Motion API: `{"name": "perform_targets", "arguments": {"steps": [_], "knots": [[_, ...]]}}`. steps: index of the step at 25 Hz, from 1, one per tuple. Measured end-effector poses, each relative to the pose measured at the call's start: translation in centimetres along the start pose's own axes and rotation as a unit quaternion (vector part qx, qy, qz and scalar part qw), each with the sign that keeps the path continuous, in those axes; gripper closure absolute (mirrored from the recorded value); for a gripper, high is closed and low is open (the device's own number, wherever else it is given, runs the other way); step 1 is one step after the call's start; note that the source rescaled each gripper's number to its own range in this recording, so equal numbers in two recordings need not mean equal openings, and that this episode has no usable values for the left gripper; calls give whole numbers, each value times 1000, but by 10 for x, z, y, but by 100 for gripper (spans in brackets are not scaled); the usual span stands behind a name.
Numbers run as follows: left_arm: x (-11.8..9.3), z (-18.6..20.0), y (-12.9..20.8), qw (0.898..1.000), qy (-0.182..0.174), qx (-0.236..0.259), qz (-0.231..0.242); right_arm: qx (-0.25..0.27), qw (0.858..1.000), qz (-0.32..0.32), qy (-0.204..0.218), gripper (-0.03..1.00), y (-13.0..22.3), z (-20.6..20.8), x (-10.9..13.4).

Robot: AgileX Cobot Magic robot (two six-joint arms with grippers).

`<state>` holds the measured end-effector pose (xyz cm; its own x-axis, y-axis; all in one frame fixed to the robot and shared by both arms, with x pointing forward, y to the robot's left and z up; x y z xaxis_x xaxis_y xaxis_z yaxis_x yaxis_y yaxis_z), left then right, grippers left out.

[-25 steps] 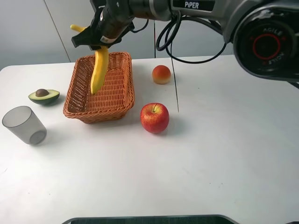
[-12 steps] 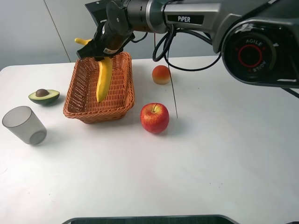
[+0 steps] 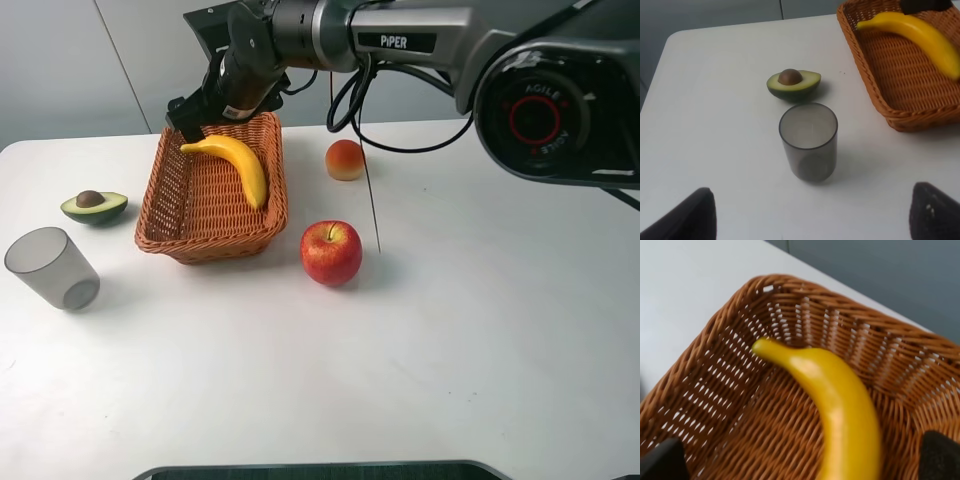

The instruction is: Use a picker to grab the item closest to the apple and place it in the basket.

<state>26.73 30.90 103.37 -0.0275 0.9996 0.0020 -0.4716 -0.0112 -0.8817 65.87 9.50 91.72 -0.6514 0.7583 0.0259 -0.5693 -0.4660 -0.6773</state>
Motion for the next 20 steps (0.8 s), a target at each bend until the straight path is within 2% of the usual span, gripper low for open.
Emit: {"name": "perform_targets", "arguments": {"steps": [4,10,16,20], "knots": [[0,0,0,1000,0,0,-1,13,1000,-4,-2,-3,-15,35,1],[0,0,0,1000,0,0,-1,75,997,-7,6,-3,-12,88,-6],[0,0,0,1000,0,0,-1,160,985,-49,27,-3,43,134,-56],[0,0,0,1000,0,0,-1,184,976,-111,39,-3,82,179,-90]]}}
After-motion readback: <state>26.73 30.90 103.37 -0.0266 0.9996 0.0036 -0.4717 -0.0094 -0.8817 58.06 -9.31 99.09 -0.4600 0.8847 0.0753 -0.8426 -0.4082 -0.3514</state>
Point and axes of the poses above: a point on each arm's last joint axis where the gripper is mounted, z pointing back along that axis away from the gripper, x along the wrist's bending axis when the last joint is at zero, y = z × x, the point moved 4 cm from there along -z, pointing out along that axis toward the gripper, and after that the axes turned 3 degrees about z, right-handed, at the moved point
